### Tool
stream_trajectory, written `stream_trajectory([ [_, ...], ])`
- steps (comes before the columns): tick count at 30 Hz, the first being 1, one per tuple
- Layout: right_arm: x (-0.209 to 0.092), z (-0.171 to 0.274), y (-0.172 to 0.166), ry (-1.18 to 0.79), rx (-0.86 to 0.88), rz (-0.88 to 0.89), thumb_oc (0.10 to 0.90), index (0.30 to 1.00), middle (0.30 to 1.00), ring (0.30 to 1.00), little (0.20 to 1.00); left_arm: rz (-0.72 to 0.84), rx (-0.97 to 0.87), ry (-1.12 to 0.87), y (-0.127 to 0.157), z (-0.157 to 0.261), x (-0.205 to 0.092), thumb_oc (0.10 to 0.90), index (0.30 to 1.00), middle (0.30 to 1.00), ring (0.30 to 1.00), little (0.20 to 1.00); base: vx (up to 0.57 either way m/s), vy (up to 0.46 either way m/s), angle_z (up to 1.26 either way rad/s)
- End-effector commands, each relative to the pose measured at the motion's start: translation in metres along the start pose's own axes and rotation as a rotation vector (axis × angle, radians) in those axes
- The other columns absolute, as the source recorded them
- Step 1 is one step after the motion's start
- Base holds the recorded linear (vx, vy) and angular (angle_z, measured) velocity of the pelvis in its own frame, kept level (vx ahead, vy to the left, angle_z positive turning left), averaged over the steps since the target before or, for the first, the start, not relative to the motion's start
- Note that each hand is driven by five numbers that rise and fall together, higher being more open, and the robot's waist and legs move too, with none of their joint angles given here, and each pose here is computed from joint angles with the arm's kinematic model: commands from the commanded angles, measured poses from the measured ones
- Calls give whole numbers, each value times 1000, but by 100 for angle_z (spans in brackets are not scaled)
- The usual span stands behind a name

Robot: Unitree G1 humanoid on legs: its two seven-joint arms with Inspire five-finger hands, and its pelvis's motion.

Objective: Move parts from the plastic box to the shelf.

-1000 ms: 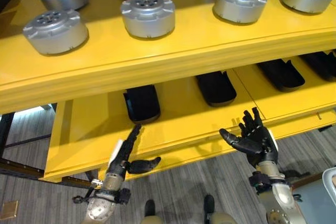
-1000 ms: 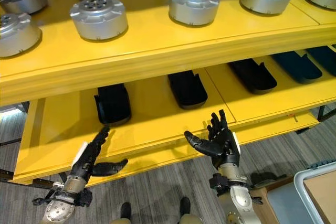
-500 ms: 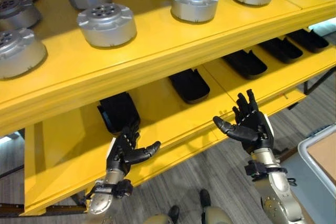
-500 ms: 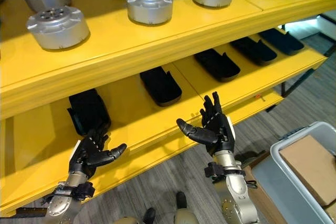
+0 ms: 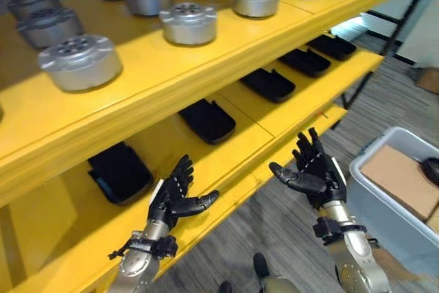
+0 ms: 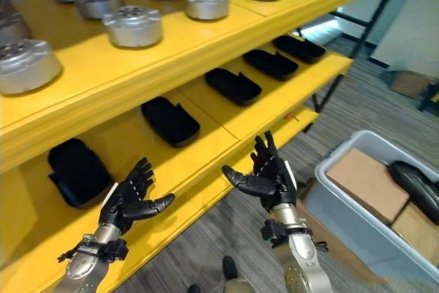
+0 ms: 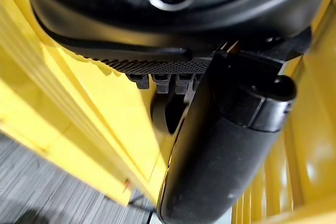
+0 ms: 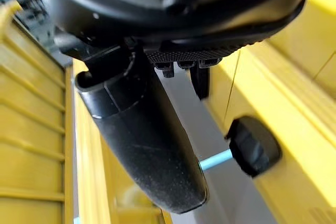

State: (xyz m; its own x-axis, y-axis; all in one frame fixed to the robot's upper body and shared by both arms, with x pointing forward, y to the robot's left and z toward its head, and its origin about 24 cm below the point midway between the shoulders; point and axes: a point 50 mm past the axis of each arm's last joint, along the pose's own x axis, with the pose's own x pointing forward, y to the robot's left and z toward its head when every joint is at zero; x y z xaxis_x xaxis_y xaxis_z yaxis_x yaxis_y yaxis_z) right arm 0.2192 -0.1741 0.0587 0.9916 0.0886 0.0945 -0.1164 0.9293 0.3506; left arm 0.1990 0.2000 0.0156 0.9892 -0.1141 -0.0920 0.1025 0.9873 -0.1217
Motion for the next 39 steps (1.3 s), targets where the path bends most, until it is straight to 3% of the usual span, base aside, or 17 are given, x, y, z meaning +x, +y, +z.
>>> stream_trajectory([
  [1, 31, 33, 37, -215, 0, 175, 900, 1000, 1000, 1000, 1000, 23, 23, -252, 4, 51, 8, 900, 1000, 1000, 1000, 1000, -139, 7, -97],
  [9, 38, 31, 47, -213, -41, 195, 900, 1000, 1000, 1000, 1000, 59, 39, -233, 10, 47, 4, 900, 1000, 1000, 1000, 1000, 46, -102, -94],
  [29, 25, 42, 12, -223, -137, 125, 900, 1000, 1000, 1000, 1000, 69, -6, -228, 6, 40, 12, 900, 1000, 1000, 1000, 1000, 119, -282, -27],
  [39, 16, 33, 9, -184, -130, 131, 900, 1000, 1000, 1000, 1000, 38, 18, -201, 3, 33, 9, 900, 1000, 1000, 1000, 1000, 321, 65, -60],
])
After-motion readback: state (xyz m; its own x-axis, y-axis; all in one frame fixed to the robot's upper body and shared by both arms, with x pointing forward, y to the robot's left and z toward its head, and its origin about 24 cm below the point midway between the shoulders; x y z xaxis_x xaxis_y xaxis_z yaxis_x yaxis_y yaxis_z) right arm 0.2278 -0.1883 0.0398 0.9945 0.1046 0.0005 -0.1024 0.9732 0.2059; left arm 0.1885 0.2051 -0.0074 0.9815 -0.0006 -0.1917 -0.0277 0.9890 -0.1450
